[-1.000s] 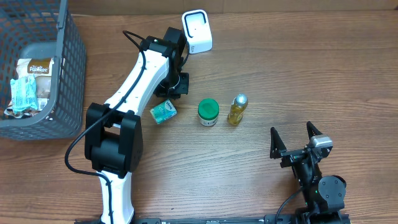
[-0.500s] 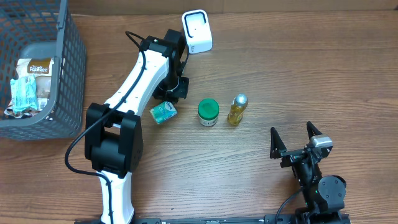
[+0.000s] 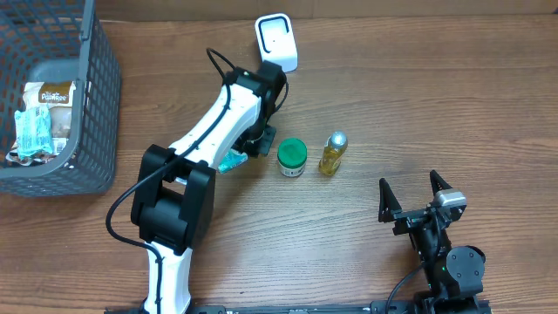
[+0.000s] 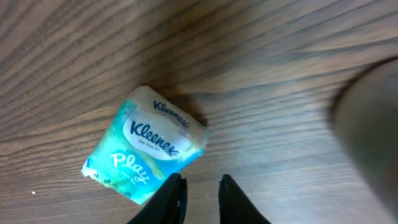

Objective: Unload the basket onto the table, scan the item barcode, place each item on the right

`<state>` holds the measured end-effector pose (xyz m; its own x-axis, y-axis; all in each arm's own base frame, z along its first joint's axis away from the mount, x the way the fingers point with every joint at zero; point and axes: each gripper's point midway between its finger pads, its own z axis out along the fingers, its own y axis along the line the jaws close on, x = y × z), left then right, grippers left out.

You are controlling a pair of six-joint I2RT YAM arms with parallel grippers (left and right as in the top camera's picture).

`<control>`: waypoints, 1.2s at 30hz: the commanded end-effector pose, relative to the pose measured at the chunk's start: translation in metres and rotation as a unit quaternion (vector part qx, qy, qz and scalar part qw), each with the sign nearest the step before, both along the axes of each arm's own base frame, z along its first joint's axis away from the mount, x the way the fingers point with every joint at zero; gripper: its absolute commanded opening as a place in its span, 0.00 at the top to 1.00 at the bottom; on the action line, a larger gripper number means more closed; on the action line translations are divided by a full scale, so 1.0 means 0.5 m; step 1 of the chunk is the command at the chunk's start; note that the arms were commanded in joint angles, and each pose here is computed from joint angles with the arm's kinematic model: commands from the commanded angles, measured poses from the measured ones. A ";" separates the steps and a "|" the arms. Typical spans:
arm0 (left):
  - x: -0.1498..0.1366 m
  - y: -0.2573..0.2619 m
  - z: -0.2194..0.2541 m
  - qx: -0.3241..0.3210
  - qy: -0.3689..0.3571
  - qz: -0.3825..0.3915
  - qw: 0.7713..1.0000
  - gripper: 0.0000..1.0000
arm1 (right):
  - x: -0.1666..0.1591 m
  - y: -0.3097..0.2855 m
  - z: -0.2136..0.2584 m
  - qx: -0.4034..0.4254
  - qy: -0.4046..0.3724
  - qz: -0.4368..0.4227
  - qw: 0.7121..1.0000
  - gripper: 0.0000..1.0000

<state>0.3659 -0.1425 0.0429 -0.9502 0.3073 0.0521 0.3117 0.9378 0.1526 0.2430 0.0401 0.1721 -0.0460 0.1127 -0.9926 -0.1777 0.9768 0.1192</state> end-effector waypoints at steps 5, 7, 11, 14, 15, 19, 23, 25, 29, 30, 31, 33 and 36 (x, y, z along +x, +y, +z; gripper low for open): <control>-0.026 0.073 -0.062 0.047 0.012 0.019 0.999 0.82 | 0.001 -0.003 -0.004 -0.004 -0.002 -0.004 1.000 0.00; -0.029 0.081 -0.069 0.047 0.015 0.023 0.999 0.82 | 0.001 -0.003 -0.004 -0.004 -0.002 -0.004 1.000 0.00; -0.018 0.074 -0.077 0.034 0.000 0.044 0.998 0.89 | 0.001 -0.003 -0.004 -0.004 -0.002 -0.004 1.000 0.00; 0.000 0.067 -0.079 0.026 -0.024 0.075 0.997 0.92 | 0.001 -0.003 -0.004 -0.004 -0.002 -0.004 1.000 0.00; 0.005 0.064 -0.079 0.023 -0.032 0.090 0.995 0.92 | 0.001 -0.003 -0.004 -0.004 -0.002 -0.004 1.000 0.00; 0.032 0.060 -0.072 0.009 -0.065 0.152 0.986 0.93 | 0.001 -0.003 -0.004 -0.004 -0.002 -0.004 1.000 0.00; 0.067 0.031 -0.024 -0.027 -0.078 0.166 0.983 0.96 | 0.001 -0.003 -0.004 -0.004 -0.002 -0.004 1.000 0.00; 0.081 0.023 0.006 -0.035 -0.085 0.165 0.982 0.94 | 0.001 -0.003 -0.004 -0.004 -0.002 -0.004 1.000 0.00; 0.087 0.021 0.046 -0.033 -0.081 0.133 0.987 0.79 | 0.001 -0.003 -0.004 -0.004 -0.002 -0.004 1.000 0.00; 0.084 0.022 0.047 -0.031 -0.077 0.124 0.989 0.73 | 0.001 -0.003 -0.004 -0.004 -0.002 -0.004 1.000 0.00; 0.078 0.024 0.047 -0.027 -0.070 0.112 0.991 0.67 | 0.001 -0.003 -0.004 -0.004 -0.002 -0.004 1.000 0.00; 0.064 0.030 0.044 -0.019 -0.052 0.089 0.994 0.66 | 0.001 -0.003 -0.004 -0.004 -0.002 -0.004 1.000 0.00; 0.039 0.039 0.034 -0.007 -0.024 0.056 0.998 0.70 | 0.001 -0.003 -0.004 -0.004 -0.002 -0.004 1.000 0.00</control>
<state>0.3915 -0.1261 0.0630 -0.9935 0.1055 -0.0421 0.0981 0.9837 0.1506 0.2430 0.0401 0.1721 -0.0459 0.1123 -0.9926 -0.1781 0.9768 0.1188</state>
